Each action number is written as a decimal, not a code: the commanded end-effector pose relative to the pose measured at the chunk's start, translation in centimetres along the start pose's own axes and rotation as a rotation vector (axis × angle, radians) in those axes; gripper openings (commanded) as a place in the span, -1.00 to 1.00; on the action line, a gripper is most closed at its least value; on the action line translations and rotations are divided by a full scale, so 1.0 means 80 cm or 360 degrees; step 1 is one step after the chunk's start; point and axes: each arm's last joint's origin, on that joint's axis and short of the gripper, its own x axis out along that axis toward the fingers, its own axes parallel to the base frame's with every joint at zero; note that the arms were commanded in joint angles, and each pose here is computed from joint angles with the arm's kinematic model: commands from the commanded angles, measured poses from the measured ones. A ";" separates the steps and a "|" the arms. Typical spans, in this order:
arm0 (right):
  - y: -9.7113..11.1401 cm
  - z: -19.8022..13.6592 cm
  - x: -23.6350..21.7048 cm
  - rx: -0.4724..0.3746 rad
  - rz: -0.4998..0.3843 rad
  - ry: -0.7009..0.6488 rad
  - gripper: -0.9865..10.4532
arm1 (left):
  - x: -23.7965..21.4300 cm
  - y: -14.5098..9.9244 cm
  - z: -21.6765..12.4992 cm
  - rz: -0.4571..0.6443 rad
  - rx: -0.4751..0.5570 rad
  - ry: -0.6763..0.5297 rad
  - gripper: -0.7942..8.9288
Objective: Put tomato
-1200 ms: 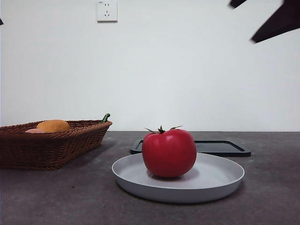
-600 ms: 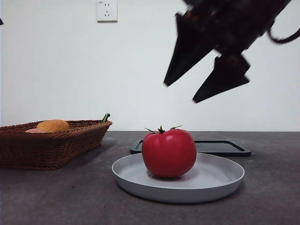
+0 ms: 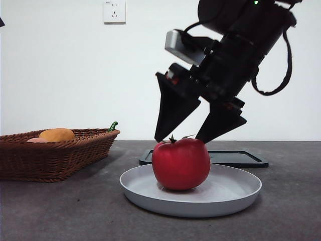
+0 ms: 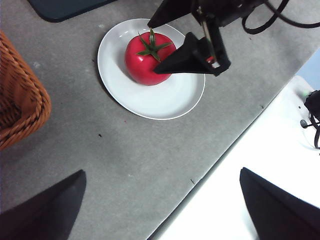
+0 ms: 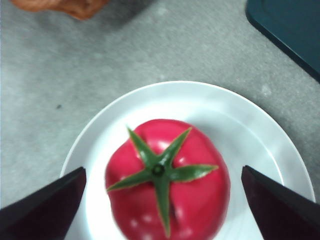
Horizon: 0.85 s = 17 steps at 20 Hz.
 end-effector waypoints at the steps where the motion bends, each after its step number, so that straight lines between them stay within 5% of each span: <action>1: 0.002 0.004 0.010 0.0000 0.0007 0.0003 0.04 | -0.003 -0.002 0.006 -0.0015 0.0033 -0.0025 0.16; 9: -0.004 -0.004 0.036 0.0020 0.0007 0.0095 0.02 | -0.003 -0.002 0.006 -0.0014 0.0037 -0.0034 0.11; 13: -0.004 -0.004 0.037 0.0020 0.0004 0.0097 -0.33 | -0.003 -0.002 0.006 -0.0014 0.0037 -0.0034 0.11; 17: -0.003 -0.001 0.032 0.0024 0.0018 0.0088 -0.45 | -0.003 -0.002 0.006 -0.0014 0.0037 -0.0034 0.11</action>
